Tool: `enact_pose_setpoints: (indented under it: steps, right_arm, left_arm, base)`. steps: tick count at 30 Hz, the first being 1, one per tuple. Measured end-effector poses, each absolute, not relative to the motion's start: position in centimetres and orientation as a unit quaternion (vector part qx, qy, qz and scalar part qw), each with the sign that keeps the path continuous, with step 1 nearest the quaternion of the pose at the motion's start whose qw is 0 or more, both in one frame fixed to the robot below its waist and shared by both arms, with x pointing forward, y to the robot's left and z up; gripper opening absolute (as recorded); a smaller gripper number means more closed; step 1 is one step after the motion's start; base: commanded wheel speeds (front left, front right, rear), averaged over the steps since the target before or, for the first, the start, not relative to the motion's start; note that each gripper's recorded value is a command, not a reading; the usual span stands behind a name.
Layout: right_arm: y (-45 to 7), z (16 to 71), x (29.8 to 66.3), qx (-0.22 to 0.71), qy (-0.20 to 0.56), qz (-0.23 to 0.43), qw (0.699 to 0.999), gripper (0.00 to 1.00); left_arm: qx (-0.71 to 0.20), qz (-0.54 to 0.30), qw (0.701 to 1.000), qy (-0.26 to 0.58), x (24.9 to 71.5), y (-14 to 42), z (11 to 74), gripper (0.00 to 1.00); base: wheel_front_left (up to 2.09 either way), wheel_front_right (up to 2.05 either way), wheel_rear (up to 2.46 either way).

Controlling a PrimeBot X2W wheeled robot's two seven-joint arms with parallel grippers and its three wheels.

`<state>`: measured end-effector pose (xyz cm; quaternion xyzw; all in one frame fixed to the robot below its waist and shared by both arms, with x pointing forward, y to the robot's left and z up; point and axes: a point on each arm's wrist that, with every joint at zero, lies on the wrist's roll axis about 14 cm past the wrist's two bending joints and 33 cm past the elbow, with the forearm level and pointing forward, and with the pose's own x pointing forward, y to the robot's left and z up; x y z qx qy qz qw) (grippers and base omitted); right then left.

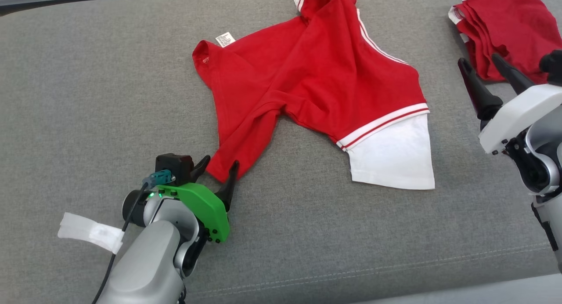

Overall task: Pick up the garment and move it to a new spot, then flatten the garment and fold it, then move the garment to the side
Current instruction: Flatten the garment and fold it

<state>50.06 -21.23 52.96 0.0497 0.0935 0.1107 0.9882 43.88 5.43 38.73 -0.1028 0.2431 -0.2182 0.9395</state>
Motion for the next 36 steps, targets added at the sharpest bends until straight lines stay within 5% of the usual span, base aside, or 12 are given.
enact_pose_setpoints:
  steps: [2,3,4,8,20,28,36]
  right_arm:
    - [-21.5,53.3,49.3,0.052,0.09,0.107,0.989,1.0]
    - [-21.5,53.4,49.0,0.054,0.088,0.105,0.989,1.0]
    - [-21.4,53.5,48.7,0.056,0.087,0.106,0.989,1.0]
    - [-20.8,53.8,48.2,0.061,0.085,0.111,0.988,1.0]
    - [-18.3,54.8,48.5,0.077,0.07,0.133,0.986,1.0]
    - [-17.7,54.6,48.4,0.08,0.074,0.14,0.984,1.0]
    - [-17.7,53.9,48.0,0.088,0.083,0.137,0.983,1.0]
  left_arm:
    - [-0.103,-0.219,0.937,0.251,43.9,5.3,38.5,1.0]
    - [-0.1,-0.22,0.936,0.256,43.8,5.3,38.3,0.8]
    - [-0.097,-0.222,0.935,0.259,43.7,5.3,38.2,0.47]
    - [-0.094,-0.225,0.934,0.262,43.5,5.2,38.3,0.0]
    - [-0.055,-0.224,0.969,0.084,46.3,8.0,45.9,0.0]
    - [0.034,-0.263,0.964,-0.005,45.8,9.1,50.2,0.0]
    - [0.031,-0.297,0.951,0.077,40.8,8.4,44.5,0.0]
  base:
    - [0.0,0.0,0.0]
    - [0.0,0.0,0.0]
    - [0.0,0.0,0.0]
    - [0.0,0.0,0.0]
    - [0.0,0.0,0.0]
    - [0.0,0.0,0.0]
    - [0.0,0.0,0.0]
